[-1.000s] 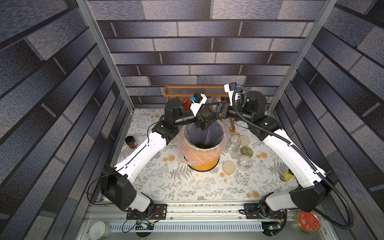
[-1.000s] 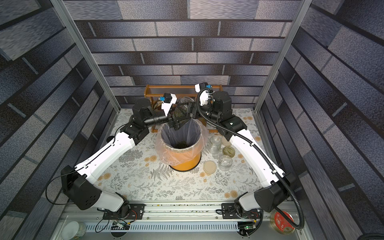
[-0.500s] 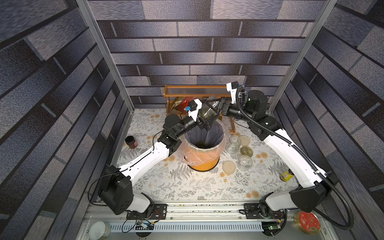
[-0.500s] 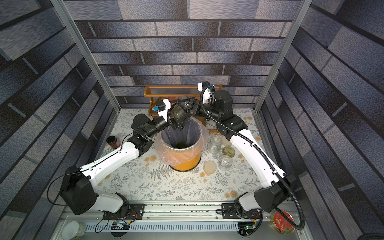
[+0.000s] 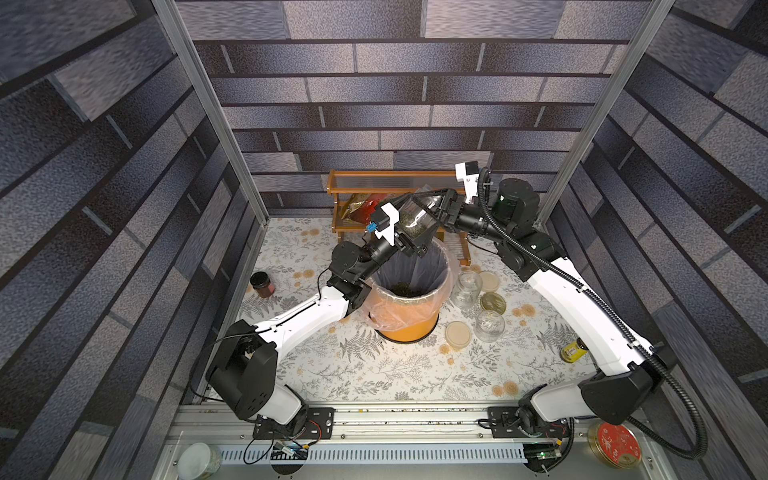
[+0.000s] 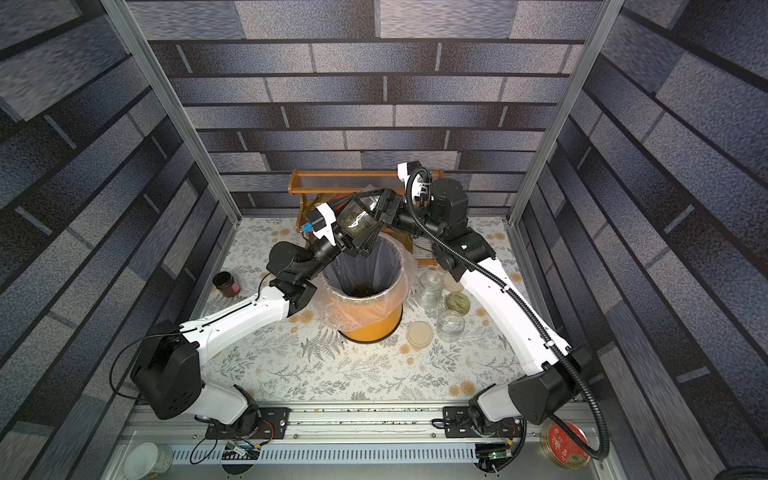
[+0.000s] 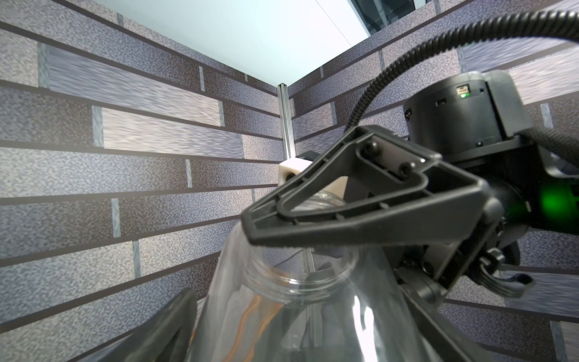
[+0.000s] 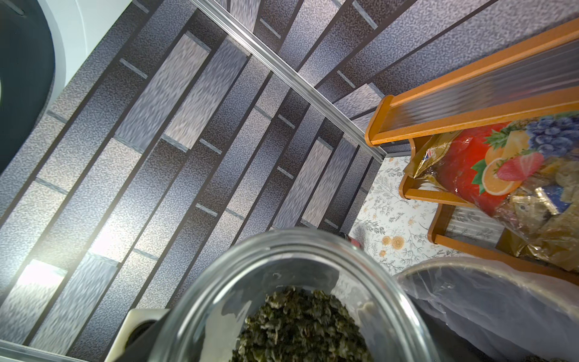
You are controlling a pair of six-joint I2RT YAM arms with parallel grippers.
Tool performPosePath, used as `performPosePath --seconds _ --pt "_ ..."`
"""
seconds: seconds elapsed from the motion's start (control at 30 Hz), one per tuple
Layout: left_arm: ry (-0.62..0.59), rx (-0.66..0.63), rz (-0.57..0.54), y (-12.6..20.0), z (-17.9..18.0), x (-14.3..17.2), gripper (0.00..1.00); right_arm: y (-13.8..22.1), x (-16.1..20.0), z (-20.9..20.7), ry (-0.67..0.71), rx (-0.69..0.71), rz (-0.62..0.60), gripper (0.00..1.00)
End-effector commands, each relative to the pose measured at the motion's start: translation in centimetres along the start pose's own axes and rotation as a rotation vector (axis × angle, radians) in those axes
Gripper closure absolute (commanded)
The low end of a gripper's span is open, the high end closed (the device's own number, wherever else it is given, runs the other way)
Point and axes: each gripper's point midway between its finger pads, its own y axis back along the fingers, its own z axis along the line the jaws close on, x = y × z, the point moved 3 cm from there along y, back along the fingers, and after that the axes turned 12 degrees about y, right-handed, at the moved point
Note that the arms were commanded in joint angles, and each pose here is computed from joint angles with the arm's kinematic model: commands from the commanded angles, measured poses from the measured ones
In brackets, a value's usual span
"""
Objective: Empty moldy tea leaves from jars
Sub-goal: Pour the moldy tea leaves from the jar into the trash bin.
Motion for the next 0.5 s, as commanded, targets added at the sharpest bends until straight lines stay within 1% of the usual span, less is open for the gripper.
performPosePath --seconds 0.0,0.17,0.23,0.27,0.33,0.47 --pt "-0.026 -0.062 -0.046 -0.09 1.37 -0.7 0.0 0.98 -1.61 4.09 0.038 -0.142 -0.031 0.36" --pt "-0.025 -0.051 -0.044 -0.3 1.43 -0.86 0.0 0.83 -1.24 4.0 0.029 -0.151 -0.011 0.36" --pt "-0.024 -0.044 -0.033 -0.38 1.38 -0.77 0.03 0.78 -1.1 3.86 0.025 -0.15 -0.008 0.36" --pt "-0.024 -0.045 -0.03 -0.4 1.41 -0.75 0.06 0.77 -1.05 3.83 0.023 -0.15 -0.007 0.36" --pt "-0.024 -0.047 -0.03 -0.4 1.43 -0.87 0.17 0.75 -0.98 3.75 0.023 -0.15 -0.007 0.36" --pt "-0.024 -0.053 -0.025 -0.22 1.6 -0.96 0.33 0.73 -0.85 3.63 0.022 -0.149 -0.006 0.36"
